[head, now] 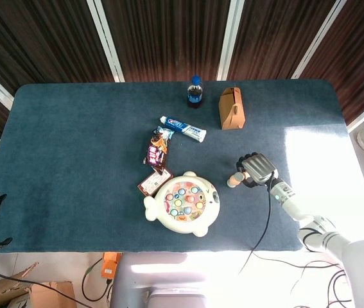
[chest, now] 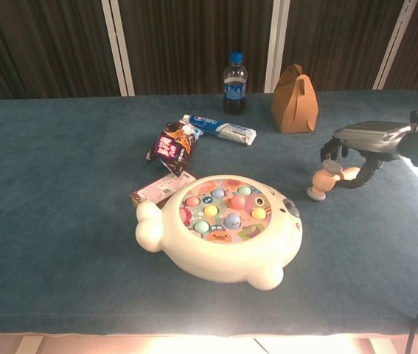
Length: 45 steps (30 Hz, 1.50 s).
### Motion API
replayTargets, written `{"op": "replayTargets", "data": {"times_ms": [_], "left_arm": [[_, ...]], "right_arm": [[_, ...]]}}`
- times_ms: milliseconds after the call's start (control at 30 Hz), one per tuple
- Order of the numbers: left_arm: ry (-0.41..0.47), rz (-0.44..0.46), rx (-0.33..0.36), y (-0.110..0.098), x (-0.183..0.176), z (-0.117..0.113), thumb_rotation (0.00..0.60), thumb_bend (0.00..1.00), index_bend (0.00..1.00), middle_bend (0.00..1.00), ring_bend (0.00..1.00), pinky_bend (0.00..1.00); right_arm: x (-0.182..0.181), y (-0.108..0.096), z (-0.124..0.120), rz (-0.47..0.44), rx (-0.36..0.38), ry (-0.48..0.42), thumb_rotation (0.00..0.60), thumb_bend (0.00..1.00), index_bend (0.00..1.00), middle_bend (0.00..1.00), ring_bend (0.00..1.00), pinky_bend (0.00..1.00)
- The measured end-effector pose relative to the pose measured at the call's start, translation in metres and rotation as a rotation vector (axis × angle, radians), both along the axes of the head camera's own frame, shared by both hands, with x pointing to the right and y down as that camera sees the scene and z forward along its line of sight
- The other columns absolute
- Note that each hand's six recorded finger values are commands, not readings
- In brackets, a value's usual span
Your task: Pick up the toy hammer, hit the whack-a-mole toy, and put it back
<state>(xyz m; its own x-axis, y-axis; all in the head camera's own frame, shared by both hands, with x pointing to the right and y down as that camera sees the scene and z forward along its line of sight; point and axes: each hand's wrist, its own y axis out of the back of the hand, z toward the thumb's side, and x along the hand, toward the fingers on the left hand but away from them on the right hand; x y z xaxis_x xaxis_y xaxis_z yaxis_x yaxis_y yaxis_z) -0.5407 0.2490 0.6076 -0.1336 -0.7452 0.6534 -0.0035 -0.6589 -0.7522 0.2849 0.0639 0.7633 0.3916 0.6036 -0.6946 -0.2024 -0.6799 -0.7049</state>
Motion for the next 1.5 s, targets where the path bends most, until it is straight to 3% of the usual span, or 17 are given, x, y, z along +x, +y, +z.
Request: {"op": "replayTargets", "data": {"times_ms": [233, 500, 967, 1500], "left_arm": [[-0.001, -0.004, -0.004, 0.000, -0.002, 0.000, 0.600, 0.09, 0.01, 0.00, 0.00, 0.08], [0.001, -0.003, 0.000, 0.000, -0.003, -0.001, 0.600, 0.09, 0.01, 0.00, 0.00, 0.08], [0.002, 0.002, -0.005, 0.002, -0.006, -0.002, 0.600, 0.09, 0.01, 0.00, 0.00, 0.08], [0.002, 0.001, -0.006, 0.003, -0.007, -0.004, 0.600, 0.09, 0.01, 0.00, 0.00, 0.08]], "right_arm": [[0.001, 0.000, 0.002, -0.001, 0.000, 0.009, 0.600, 0.33, 0.56, 0.36, 0.27, 0.31], [0.000, 0.001, 0.004, -0.002, 0.002, 0.008, 0.600, 0.43, 0.65, 0.42, 0.33, 0.32], [-0.001, 0.005, 0.008, -0.020, 0.029, 0.017, 0.600, 0.46, 0.82, 0.57, 0.49, 0.55], [-0.001, 0.011, 0.014, -0.029, 0.064, 0.002, 0.600, 0.48, 0.94, 0.67, 0.59, 0.64]]}}
